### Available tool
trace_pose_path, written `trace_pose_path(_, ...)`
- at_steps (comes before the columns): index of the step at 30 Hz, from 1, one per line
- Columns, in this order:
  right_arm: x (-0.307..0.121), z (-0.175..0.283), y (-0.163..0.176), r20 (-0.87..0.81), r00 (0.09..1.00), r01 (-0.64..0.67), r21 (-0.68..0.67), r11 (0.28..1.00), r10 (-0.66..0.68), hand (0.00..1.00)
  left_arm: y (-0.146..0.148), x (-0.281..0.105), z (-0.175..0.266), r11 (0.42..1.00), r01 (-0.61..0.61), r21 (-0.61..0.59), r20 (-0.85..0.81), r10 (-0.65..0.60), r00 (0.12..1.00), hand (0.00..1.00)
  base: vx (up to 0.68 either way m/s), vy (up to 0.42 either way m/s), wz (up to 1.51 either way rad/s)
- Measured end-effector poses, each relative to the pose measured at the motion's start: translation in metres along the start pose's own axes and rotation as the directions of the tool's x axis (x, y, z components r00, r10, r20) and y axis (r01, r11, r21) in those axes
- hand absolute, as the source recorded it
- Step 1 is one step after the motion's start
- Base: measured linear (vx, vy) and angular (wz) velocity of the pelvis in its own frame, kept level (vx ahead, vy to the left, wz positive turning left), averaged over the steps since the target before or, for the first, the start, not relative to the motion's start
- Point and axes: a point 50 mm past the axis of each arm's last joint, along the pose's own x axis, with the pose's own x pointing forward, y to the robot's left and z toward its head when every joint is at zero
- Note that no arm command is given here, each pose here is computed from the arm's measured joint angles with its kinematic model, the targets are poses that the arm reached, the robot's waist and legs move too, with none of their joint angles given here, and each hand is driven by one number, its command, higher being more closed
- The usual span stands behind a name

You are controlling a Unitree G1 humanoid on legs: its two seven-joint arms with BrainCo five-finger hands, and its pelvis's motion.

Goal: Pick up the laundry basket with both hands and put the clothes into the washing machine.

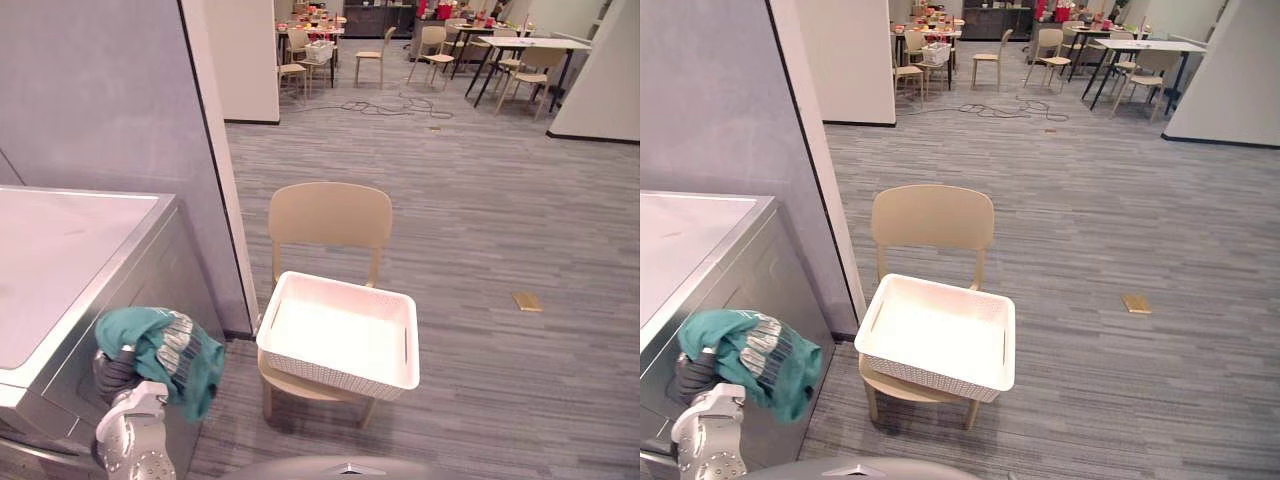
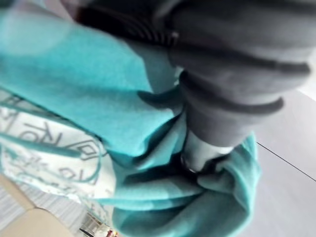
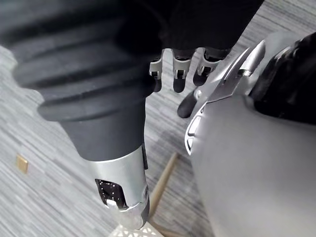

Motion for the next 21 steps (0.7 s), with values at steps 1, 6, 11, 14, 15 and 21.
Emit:
trace_pose_path(1, 0.000, -0.002, 0.003, -0.007, 1.000, -0.009, -0.016, 1.000, 0.008, 0.00, -0.001, -0.001, -0.005, 1.000, 0.011, -0.002, -0.025, -0.011, 1.000, 1.00, 0.02, 0.003, 0.43)
trace_pose_path(6, 0.005, 0.009, 0.022, 0.017, 0.998, -0.059, -0.180, 0.982, 0.063, 0.00, -0.008, -0.003, -0.012, 0.998, 0.065, -0.009, -0.056, -0.065, 0.996, 1.00, 0.00, -0.022, 0.85)
trace_pose_path(11, 0.009, 0.041, 0.050, 0.101, 0.984, -0.103, -0.346, 0.932, 0.146, 0.00, -0.035, -0.008, -0.015, 0.980, 0.196, -0.029, -0.070, -0.197, 0.978, 1.00, -0.10, -0.035, 0.99)
trace_pose_path(14, 0.008, 0.057, 0.059, 0.166, 0.972, -0.096, -0.363, 0.927, 0.166, 0.00, -0.059, -0.013, -0.025, 0.948, 0.315, -0.043, -0.121, -0.318, 0.940, 1.00, -0.03, -0.029, 0.66)
trace_pose_path(15, 0.007, 0.059, 0.060, 0.174, 0.970, -0.097, -0.356, 0.930, 0.168, 0.00, -0.062, -0.014, -0.028, 0.942, 0.333, -0.046, -0.134, -0.336, 0.932, 1.00, -0.03, -0.021, 0.51)
trace_pose_path(21, 0.010, 0.049, 0.041, 0.155, 0.986, -0.049, -0.131, 0.990, 0.069, 0.00, -0.114, -0.011, -0.045, 0.849, 0.524, -0.071, -0.185, -0.527, 0.829, 1.00, 0.02, 0.243, 0.53)
